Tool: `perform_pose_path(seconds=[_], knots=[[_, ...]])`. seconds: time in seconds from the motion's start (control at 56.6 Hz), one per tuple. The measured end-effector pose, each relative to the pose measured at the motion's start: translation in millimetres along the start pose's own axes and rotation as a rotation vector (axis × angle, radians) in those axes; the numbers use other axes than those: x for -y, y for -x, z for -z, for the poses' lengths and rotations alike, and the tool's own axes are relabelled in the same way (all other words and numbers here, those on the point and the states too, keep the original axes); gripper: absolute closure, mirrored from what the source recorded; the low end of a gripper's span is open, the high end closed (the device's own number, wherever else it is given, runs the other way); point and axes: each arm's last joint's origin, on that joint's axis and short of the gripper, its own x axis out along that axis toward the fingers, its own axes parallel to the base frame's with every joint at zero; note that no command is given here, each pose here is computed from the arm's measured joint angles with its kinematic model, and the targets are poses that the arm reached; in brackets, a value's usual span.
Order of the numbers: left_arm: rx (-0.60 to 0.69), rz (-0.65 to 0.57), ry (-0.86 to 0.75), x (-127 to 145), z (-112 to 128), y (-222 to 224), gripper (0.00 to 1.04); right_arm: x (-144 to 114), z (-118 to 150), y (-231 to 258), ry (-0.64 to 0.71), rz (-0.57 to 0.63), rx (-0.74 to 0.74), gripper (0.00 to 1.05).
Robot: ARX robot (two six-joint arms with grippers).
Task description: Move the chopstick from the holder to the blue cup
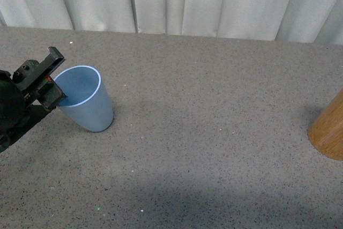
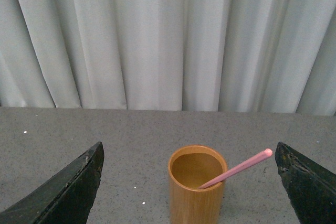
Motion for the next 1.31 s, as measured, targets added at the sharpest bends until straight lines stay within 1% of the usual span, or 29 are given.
perform_pose_path(seconds=[0.141,0.212,0.547,0.777,0.953,1.077,1.183,1.307], knots=[[-0.010,0.014,-0.010,2.4,2.3,0.2,0.93,0.0,0.0,0.0,0.000,0.000,0.000,0.10],[-0.018,0.024,-0.018,3.7,3.4,0.8,1.01,0.0,0.0,0.0,0.000,0.000,0.000,0.10],[-0.005,0.105,-0.140,21.6,-2.8,10.4,1.01,0.0,0.0,0.0,0.000,0.000,0.000,0.10],[-0.015,0.170,-0.297,48.4,-0.5,16.9,1.01,0.0,0.0,0.0,0.000,0.000,0.000,0.10],[-0.040,0.222,-0.419,66.9,13.6,22.2,1.01,0.0,0.0,0.0,0.000,0.000,0.000,0.10],[-0.067,0.249,-0.510,76.8,29.7,26.0,1.01,0.0,0.0,0.0,0.000,0.000,0.000,0.10],[-0.082,0.266,-0.563,81.7,40.4,28.8,1.01,0.0,0.0,0.0,0.000,0.000,0.000,0.10],[-0.102,0.263,-0.614,80.8,51.5,29.6,1.01,0.0,0.0,0.0,0.000,0.000,0.000,0.10]])
